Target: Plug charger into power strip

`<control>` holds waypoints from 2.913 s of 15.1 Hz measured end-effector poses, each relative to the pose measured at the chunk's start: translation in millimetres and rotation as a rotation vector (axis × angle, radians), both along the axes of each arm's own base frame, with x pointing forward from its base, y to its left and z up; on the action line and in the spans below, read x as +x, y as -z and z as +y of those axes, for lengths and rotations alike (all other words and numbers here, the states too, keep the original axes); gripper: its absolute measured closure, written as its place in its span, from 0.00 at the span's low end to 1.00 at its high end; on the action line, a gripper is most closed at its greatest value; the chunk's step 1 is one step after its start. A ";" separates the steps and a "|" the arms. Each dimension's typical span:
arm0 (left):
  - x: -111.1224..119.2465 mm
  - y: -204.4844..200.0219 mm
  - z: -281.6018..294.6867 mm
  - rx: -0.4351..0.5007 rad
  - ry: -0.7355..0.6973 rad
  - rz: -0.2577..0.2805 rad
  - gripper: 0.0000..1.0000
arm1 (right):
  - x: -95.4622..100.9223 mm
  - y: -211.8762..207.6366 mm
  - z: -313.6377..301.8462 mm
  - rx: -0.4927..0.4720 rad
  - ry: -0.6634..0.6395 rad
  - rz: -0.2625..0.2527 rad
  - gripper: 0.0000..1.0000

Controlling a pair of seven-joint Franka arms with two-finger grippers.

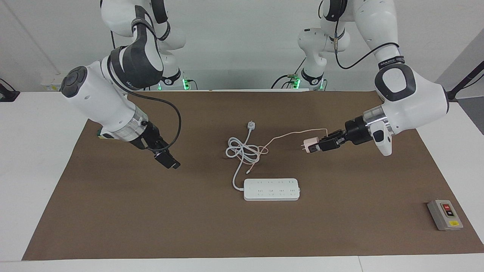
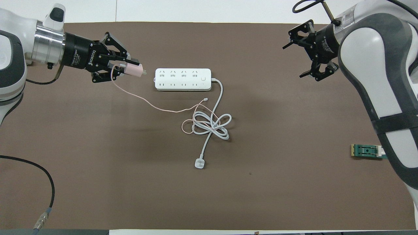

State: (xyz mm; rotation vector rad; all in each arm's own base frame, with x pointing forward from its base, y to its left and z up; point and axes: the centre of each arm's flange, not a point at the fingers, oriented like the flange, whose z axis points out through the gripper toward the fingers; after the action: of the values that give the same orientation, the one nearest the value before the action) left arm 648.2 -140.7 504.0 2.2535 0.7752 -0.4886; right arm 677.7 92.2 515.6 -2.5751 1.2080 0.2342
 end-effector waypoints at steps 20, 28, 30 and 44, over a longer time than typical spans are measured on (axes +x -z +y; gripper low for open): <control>-38.5 -48.1 -82.1 0.479 -0.205 0.060 0.71 | -139.3 -106.7 -87.6 -0.227 -1.023 -0.125 0.00; -22.0 -26.3 -84.4 0.572 -0.433 0.095 0.71 | -147.8 -97.7 -96.7 -0.223 -1.012 -0.106 0.00; -15.6 -0.7 -93.5 0.590 -0.455 0.130 0.71 | -147.7 -97.8 -101.3 -0.226 -1.003 -0.106 0.00; -1.6 -0.9 -73.5 0.628 -0.619 0.224 0.71 | -152.9 -109.0 -102.2 -0.270 -1.010 -0.108 0.00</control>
State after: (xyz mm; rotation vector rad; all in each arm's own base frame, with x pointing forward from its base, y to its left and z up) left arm 646.6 -214.2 504.9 2.3319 1.8713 -0.2071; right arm 524.8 -10.0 624.6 -3.1497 -0.2050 0.1238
